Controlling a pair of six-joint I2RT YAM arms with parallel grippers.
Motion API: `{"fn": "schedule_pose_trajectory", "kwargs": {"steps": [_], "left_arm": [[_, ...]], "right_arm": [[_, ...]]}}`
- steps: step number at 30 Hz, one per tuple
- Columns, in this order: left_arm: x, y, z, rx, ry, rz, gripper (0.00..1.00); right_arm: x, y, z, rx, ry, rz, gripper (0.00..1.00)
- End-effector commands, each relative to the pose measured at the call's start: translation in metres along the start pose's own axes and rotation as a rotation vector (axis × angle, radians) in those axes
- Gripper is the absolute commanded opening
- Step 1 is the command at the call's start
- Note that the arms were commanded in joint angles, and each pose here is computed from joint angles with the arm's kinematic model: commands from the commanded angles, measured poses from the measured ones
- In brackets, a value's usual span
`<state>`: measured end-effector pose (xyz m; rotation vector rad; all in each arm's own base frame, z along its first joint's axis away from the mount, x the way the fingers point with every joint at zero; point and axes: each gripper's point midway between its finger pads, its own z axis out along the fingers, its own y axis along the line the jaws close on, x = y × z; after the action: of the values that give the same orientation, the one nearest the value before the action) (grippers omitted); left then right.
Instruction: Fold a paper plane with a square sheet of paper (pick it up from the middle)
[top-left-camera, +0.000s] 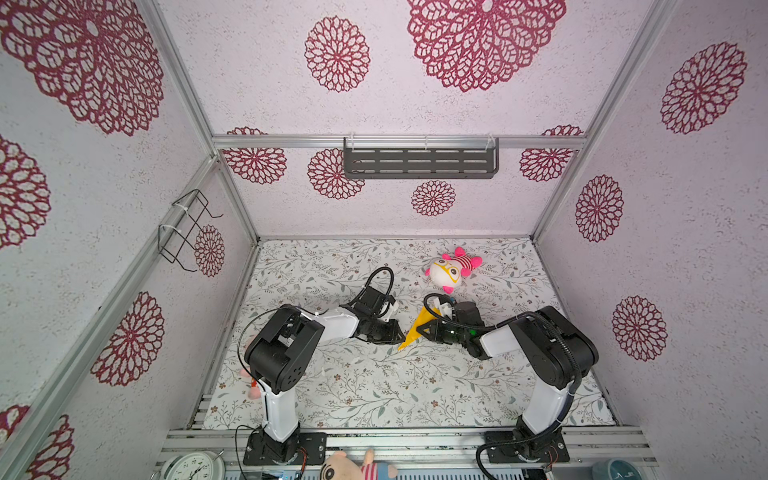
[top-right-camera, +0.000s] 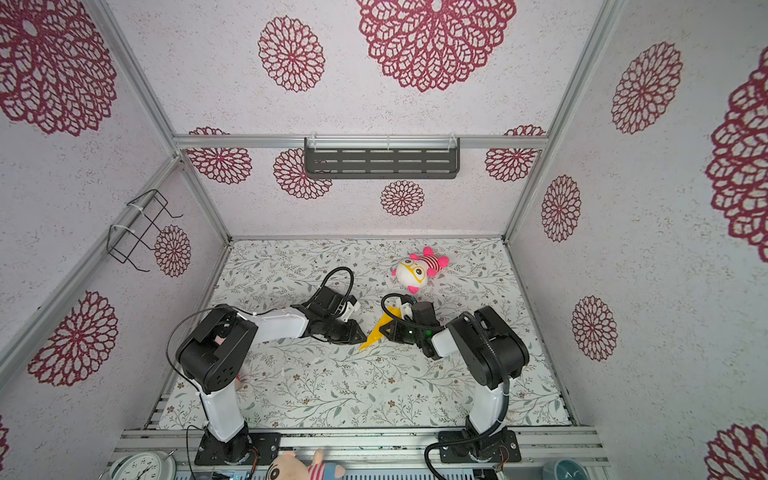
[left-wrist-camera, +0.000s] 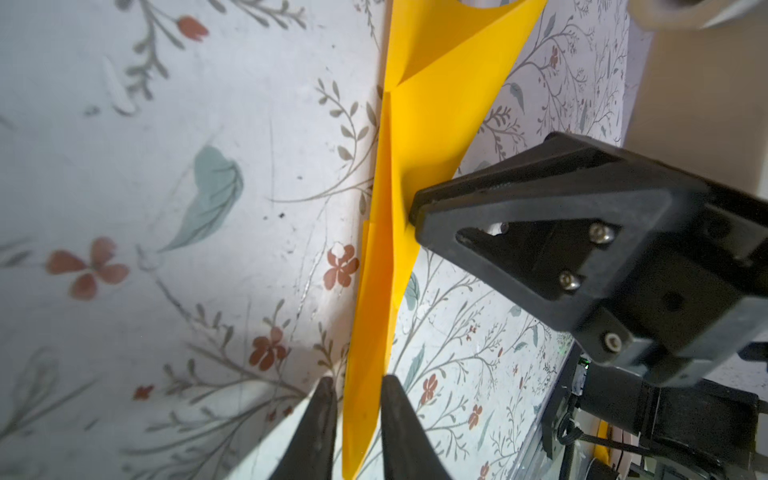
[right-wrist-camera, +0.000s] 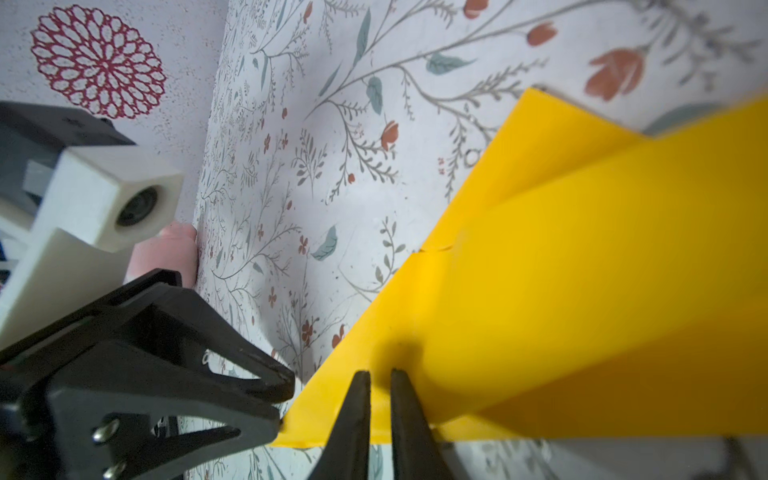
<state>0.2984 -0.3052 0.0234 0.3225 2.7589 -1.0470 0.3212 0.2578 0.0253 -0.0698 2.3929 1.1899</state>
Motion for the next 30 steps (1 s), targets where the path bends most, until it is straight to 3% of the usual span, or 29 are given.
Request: {"fn": "schedule_pose_trajectory", "kwargs": {"steps": [1, 15, 25, 30], "left_arm": [[-0.008, -0.008, -0.004, 0.033, -0.027, -0.011, 0.19], [0.007, -0.001, 0.01, 0.017, 0.028, -0.018, 0.15], [0.02, 0.012, 0.012, -0.087, 0.075, 0.003, 0.11], [0.003, -0.006, -0.004, -0.073, 0.012, 0.038, 0.15]], "right_arm": [[0.02, -0.024, 0.002, 0.078, 0.065, 0.033, 0.16], [0.023, -0.026, 0.004, 0.081, 0.077, 0.037, 0.15], [0.025, -0.027, 0.006, 0.088, 0.085, 0.042, 0.15], [0.025, -0.027, 0.005, 0.087, 0.084, 0.044, 0.15]]}}
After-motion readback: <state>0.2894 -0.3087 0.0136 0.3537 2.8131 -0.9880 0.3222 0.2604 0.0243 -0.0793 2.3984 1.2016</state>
